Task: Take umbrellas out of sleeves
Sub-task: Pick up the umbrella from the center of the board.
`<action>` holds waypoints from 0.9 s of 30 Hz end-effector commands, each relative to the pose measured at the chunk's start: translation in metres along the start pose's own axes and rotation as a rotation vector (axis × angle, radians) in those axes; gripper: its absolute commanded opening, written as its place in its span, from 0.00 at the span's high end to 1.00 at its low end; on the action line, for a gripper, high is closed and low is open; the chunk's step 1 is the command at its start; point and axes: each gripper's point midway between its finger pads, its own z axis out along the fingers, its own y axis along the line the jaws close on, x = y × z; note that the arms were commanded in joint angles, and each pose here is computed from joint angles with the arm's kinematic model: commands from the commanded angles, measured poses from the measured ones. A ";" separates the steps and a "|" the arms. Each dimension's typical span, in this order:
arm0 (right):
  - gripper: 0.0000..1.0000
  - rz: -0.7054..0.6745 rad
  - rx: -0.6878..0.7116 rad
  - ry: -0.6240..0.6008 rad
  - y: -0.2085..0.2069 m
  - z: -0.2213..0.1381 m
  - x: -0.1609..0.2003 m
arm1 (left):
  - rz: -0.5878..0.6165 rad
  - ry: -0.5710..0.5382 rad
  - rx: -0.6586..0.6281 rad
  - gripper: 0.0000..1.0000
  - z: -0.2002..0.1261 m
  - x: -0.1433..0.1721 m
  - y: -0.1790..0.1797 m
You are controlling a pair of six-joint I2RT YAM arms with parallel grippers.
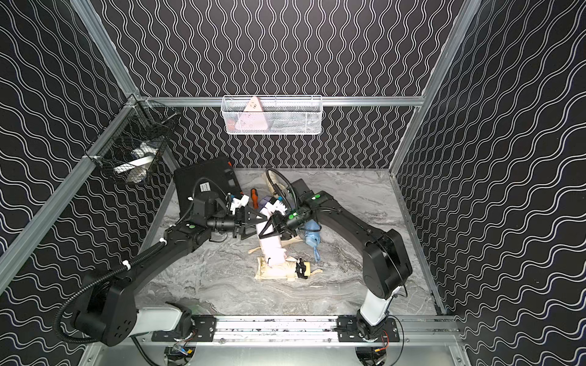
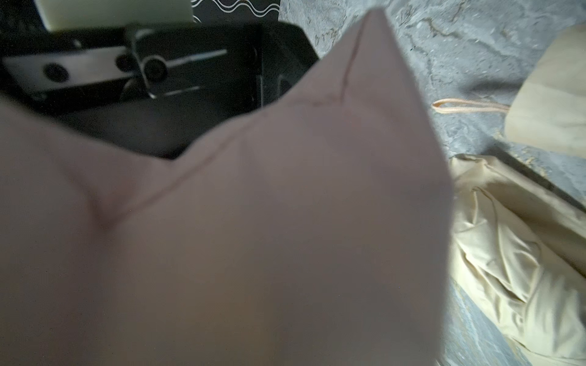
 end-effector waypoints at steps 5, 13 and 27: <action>0.61 -0.032 -0.035 -0.008 0.010 0.004 -0.004 | 0.013 0.017 0.021 0.18 -0.001 0.003 -0.005; 0.61 -0.032 -0.033 0.001 0.009 0.008 -0.007 | -0.026 0.010 0.055 0.25 0.000 0.008 -0.003; 0.61 -0.040 -0.031 0.018 0.009 0.024 -0.015 | -0.072 0.008 0.117 0.58 0.002 0.011 -0.003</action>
